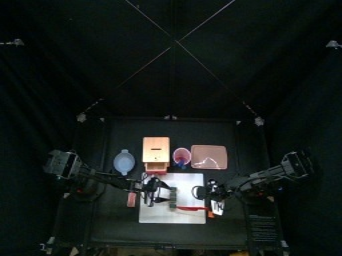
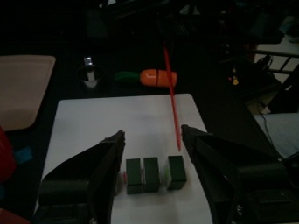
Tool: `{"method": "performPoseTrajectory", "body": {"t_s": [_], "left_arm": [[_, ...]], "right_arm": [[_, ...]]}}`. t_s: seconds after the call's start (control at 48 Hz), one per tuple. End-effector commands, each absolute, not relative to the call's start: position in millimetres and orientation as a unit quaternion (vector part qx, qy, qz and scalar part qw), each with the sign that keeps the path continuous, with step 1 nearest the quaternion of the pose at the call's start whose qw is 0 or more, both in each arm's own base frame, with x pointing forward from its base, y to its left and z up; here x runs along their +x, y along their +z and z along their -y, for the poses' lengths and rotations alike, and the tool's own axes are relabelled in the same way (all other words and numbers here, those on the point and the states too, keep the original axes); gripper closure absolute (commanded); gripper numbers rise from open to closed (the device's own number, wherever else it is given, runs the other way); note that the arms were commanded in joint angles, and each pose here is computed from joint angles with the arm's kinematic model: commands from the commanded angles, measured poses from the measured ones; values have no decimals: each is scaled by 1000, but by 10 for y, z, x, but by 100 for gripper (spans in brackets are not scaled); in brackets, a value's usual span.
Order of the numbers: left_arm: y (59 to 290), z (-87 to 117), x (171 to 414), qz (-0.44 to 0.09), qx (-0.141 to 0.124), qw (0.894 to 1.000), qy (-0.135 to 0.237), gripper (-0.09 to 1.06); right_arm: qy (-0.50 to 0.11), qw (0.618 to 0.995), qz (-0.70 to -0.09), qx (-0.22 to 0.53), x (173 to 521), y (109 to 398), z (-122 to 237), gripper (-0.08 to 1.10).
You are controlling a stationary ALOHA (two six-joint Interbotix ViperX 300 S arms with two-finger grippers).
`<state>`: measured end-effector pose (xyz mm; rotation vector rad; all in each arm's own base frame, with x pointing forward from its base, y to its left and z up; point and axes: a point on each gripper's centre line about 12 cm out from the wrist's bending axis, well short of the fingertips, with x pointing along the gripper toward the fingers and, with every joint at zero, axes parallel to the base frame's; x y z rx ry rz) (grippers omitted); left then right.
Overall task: Place sushi on board then cut the sushi with the knife then place the pieces on the plate
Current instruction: Cut the sushi into 4 pieces
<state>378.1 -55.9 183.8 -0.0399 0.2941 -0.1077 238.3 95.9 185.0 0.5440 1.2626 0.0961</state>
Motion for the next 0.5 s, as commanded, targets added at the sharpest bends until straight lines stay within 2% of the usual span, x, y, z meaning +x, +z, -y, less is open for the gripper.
{"method": "performPoseTrajectory", "body": {"t_s": [0.021, 0.104, 0.25, 0.354, 0.5], "left_arm": [[1959, 548, 3787, -117, -20, 992, -53, 8], [1945, 532, 3766, -114, -19, 992, -52, 8], [1913, 521, 3748, -114, -5, 992, -55, 8], [1905, 514, 3749, -109, 4, 993, -55, 8], [1888, 521, 3734, -107, 21, 992, -57, 8]], "right_arm": [[13, 751, -563, 344, 2298, 2002, -970, 86], [-30, 718, -556, 417, 2228, 2021, -964, 86], [-93, 673, -540, 496, 2134, 2007, -963, 85], [-137, 647, -521, 539, 2124, 1989, -945, 85], [-179, 630, -495, 571, 2169, 1961, -943, 83]]}}
